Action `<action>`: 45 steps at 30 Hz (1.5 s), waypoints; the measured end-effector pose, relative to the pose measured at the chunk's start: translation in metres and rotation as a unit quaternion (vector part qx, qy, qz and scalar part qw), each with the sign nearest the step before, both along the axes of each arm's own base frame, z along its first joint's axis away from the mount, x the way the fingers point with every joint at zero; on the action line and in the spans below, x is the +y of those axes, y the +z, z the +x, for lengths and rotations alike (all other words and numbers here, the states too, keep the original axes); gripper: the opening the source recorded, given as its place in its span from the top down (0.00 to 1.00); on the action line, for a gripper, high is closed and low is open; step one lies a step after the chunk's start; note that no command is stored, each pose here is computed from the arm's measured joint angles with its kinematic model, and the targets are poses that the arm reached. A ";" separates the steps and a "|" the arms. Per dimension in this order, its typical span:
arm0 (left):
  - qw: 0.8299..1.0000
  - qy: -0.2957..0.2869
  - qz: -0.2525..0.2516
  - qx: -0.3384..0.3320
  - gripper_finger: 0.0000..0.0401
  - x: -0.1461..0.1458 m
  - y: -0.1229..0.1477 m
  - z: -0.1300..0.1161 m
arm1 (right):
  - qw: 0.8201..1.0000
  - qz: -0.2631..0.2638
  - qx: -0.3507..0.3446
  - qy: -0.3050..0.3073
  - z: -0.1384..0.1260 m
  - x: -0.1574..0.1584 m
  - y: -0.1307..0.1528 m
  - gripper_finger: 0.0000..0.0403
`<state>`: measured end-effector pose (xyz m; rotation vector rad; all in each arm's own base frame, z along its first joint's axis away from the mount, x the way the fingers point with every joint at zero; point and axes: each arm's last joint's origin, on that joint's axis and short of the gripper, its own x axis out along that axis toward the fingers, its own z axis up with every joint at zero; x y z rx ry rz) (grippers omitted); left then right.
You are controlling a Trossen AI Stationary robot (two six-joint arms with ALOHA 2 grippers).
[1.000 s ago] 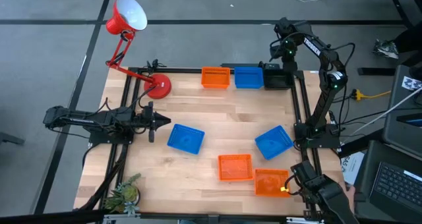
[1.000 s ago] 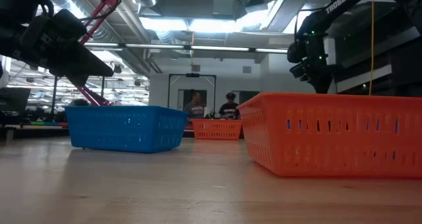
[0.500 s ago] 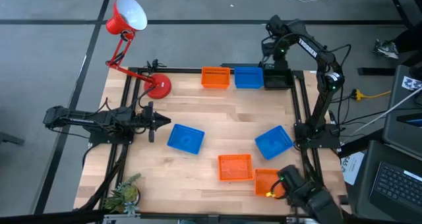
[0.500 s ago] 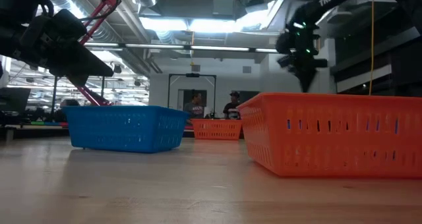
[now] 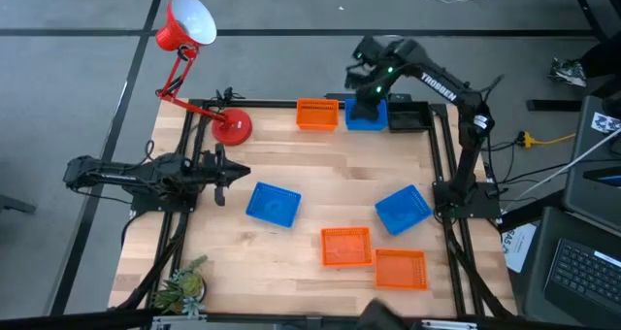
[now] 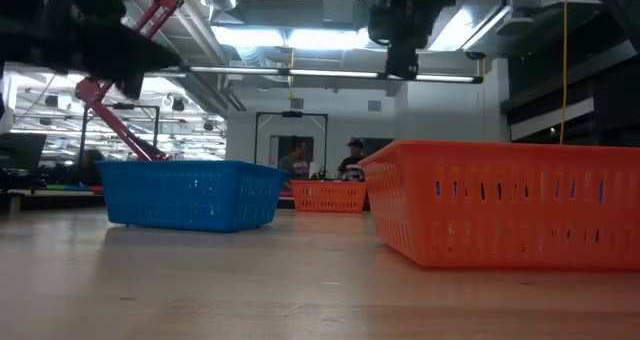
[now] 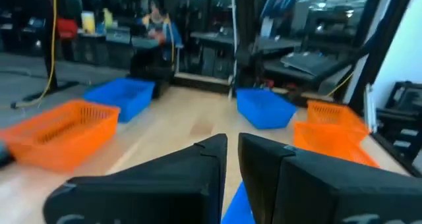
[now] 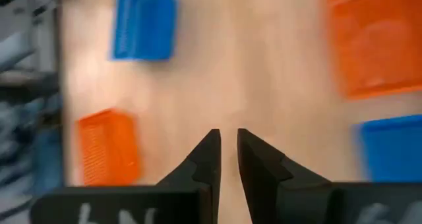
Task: Stack baskets by color
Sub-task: Stack the bottom left blue bin on the top blue bin
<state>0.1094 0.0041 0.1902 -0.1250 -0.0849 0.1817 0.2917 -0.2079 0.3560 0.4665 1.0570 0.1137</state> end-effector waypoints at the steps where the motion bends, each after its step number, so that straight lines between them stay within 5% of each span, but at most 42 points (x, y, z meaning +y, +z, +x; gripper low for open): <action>1: 1.000 -0.003 -0.003 0.012 0.92 0.000 0.004 0.001 | 1.000 0.011 0.014 0.007 0.004 0.010 -0.001 0.87; 5: 0.982 -0.031 -0.087 0.166 0.92 -0.002 0.007 0.002 | 0.996 0.033 0.056 0.056 0.018 0.048 -0.002 0.87; 10: 0.906 -0.031 -0.203 0.369 0.92 -0.007 0.001 0.003 | 0.993 -0.016 0.100 0.057 0.028 0.087 0.004 0.88; 15: 0.833 -0.068 -0.279 0.473 0.96 -0.017 -0.011 0.017 | 0.988 -0.090 0.117 0.038 0.021 0.116 0.021 0.92; 17: 0.818 -0.068 -0.291 0.492 0.98 -0.022 -0.019 0.029 | 0.988 -0.101 0.109 0.031 0.015 0.126 0.030 0.94; 21: 0.828 -0.033 -0.316 0.461 1.00 -0.023 -0.029 0.055 | 0.988 -0.126 0.091 0.010 0.001 0.138 0.047 0.97; 25: 0.885 -0.037 -0.324 0.334 1.00 -0.014 -0.022 0.098 | 0.987 -0.151 0.057 -0.014 -0.014 0.149 0.065 0.99; 27: 0.920 -0.024 -0.281 0.272 1.00 -0.006 -0.008 0.122 | 0.986 -0.161 0.035 -0.030 -0.019 0.153 0.073 0.99; 29: 0.937 -0.014 -0.235 0.259 1.00 0.001 0.007 0.143 | 0.984 -0.168 0.018 -0.050 -0.025 0.156 0.080 0.99; 37: 0.873 -0.116 -0.215 0.422 1.00 -0.025 0.035 0.166 | 0.985 -0.166 0.002 -0.043 -0.057 0.179 0.098 0.98; 42: 0.807 -0.122 -0.254 0.518 1.00 -0.051 0.013 0.165 | 0.983 -0.183 -0.009 -0.032 -0.063 0.190 0.102 0.98; 45: 0.792 -0.084 -0.260 0.546 1.00 -0.063 -0.010 0.171 | 0.982 -0.186 -0.011 -0.022 -0.063 0.194 0.102 0.98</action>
